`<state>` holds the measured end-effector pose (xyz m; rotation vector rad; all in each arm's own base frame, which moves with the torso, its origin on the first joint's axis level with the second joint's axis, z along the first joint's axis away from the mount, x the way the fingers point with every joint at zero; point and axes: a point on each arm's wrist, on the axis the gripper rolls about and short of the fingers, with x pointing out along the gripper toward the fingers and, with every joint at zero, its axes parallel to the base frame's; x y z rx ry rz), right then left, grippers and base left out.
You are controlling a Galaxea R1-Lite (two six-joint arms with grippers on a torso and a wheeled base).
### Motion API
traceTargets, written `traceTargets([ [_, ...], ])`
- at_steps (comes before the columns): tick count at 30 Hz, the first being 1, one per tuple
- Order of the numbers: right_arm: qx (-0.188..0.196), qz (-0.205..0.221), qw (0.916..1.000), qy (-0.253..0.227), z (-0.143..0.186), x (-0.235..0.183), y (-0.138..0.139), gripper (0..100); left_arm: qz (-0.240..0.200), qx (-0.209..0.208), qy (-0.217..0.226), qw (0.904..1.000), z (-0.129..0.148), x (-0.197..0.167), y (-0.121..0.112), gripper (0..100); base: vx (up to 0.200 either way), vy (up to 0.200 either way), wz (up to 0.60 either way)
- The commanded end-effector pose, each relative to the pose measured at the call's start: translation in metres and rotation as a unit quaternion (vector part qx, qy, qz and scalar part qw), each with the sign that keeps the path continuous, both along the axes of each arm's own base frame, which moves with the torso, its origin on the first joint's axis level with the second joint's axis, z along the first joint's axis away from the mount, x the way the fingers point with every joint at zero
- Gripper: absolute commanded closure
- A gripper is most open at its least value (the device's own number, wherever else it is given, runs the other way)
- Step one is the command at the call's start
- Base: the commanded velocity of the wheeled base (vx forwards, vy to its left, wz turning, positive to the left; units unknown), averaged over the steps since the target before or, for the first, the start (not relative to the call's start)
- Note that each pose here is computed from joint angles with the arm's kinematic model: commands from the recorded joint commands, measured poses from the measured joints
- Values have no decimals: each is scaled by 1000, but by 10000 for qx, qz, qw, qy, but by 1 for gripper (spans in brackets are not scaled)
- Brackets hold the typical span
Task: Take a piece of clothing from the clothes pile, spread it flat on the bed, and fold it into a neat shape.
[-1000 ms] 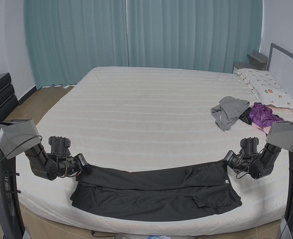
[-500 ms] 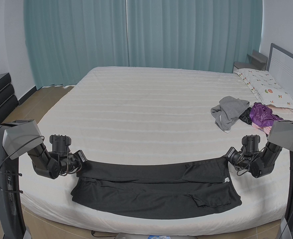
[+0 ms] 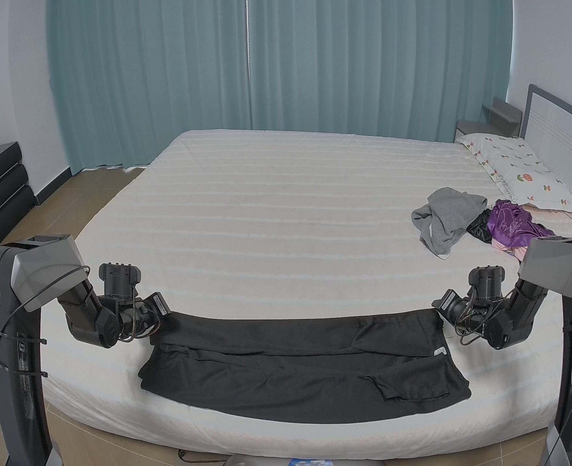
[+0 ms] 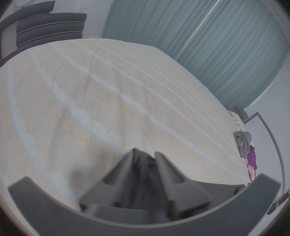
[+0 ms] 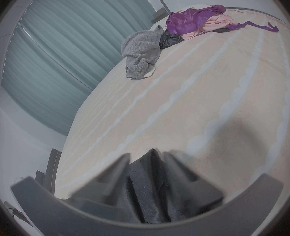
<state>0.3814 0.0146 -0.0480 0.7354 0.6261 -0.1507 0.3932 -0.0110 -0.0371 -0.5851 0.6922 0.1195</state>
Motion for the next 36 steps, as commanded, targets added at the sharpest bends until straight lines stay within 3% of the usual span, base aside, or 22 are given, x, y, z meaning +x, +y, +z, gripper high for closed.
traceTargets([
  [1, 16, 18, 10000, 48, -2, -1, 1, 0, -4, -4, 20, 10000, -1, 0, 0, 0, 0, 0, 0],
  [7, 292, -95, 9995, -41, 18, -13, -4, 0, 66, -66, 119, 9999, 2, -11, 1, 0, 0, 0, 0],
  [8, 521, -110, 9986, -54, 32, -23, -5, 0, 217, -258, 38, 9994, 20, -22, 5, 0, 0, 0, 0],
  [13, 782, 62, 9968, 171, 46, -57, -4, 0, 283, -519, 175, 9981, 43, -60, 10, 0, 0, 0, 0],
  [22, 981, -28, 9945, 354, 42, -102, -6, 0, 362, -786, 742, 9935, 36, -112, 7, 0, -44, 0, 0],
  [26, 1024, 60, 9943, 289, 38, -108, -3, 0, 316, -692, 805, 9939, 31, -115, 3, 0, -200, 0, 0],
  [36, 1013, 128, 9939, 418, 28, -113, 1, 0, 301, -175, 1141, 9929, 5, -117, -19, 0, 0, 0, 0],
])
